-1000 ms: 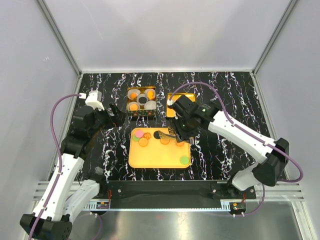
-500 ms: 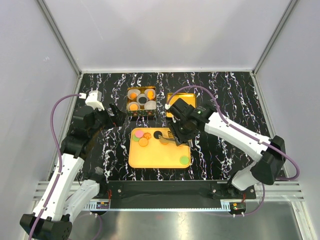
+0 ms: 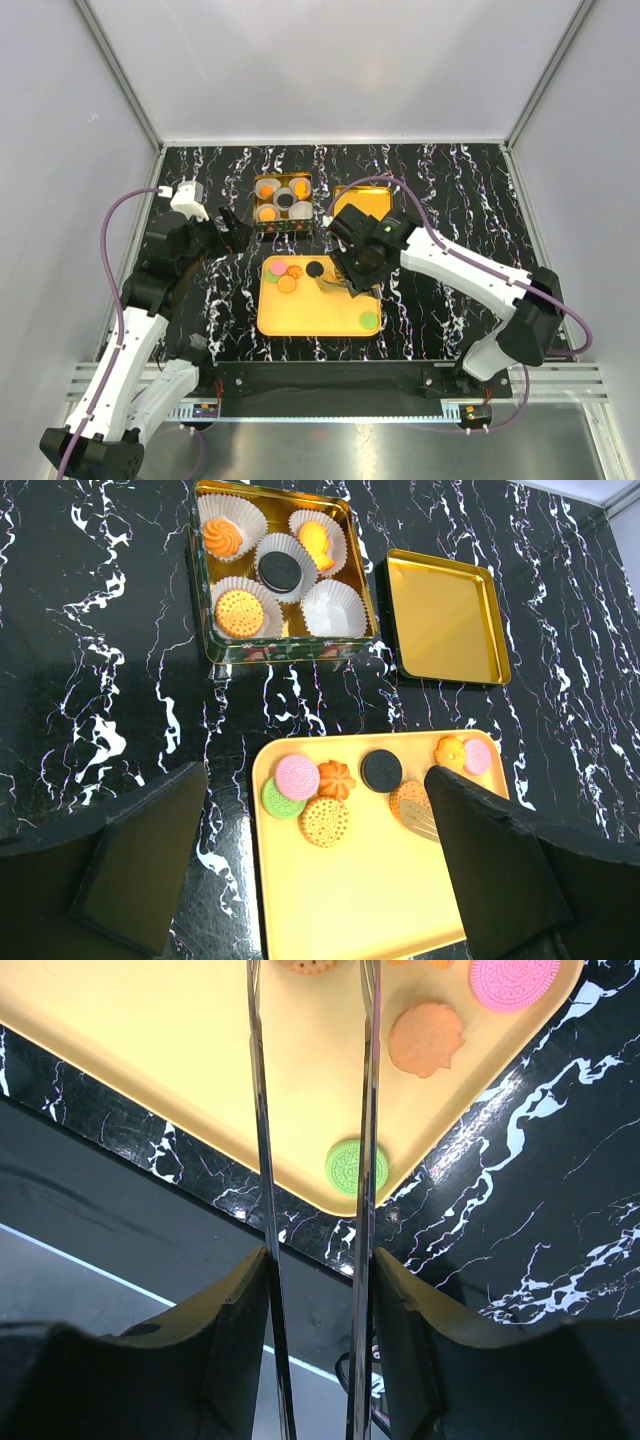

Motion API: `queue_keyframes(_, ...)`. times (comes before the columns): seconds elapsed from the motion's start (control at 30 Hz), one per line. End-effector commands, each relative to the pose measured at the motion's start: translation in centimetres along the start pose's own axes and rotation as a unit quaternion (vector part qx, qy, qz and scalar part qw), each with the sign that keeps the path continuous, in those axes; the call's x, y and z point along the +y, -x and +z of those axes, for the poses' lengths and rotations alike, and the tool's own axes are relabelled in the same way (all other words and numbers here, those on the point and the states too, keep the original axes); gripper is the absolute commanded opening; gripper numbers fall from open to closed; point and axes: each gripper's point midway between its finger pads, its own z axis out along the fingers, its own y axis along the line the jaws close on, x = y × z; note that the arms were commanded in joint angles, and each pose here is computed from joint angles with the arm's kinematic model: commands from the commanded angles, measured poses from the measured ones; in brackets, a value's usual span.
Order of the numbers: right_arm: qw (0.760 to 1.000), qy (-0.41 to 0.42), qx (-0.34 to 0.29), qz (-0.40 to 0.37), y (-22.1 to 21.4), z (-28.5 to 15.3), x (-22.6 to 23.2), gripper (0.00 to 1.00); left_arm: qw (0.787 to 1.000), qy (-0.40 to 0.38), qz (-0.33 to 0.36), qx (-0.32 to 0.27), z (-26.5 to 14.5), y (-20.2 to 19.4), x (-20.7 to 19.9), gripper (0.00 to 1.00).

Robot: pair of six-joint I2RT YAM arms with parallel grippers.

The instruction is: Pack the cookies

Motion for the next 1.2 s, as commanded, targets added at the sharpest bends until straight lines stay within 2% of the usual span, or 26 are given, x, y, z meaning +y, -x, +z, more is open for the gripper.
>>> queue_keyframes(0.0,1.0,-0.009,-0.003,-0.007,0.1,-0.4,0.3,0.5,1.0,-0.012,0.001,-0.021,0.3,1.1,-0.4,0.99)
queue_keyframes(0.5,0.999,-0.031,0.006,-0.025,0.0,-0.5,0.5,0.5,1.0,-0.012,0.001,-0.023,0.1,1.1,-0.4,0.99)
queue_keyframes(0.93,0.999,-0.017,-0.001,-0.031,0.3,-1.0,0.9,0.51,1.0,-0.013,0.001,-0.023,0.2,1.1,-0.5,0.99)
queue_keyframes(1.07,0.999,-0.019,0.002,-0.033,0.3,-0.8,0.9,0.5,1.0,-0.013,0.001,-0.023,0.2,1.1,-0.5,0.99)
queue_keyframes(1.17,0.999,-0.02,0.002,-0.033,0.3,-1.0,0.9,0.43,1.0,-0.013,0.001,-0.022,0.2,1.0,-0.4,0.99)
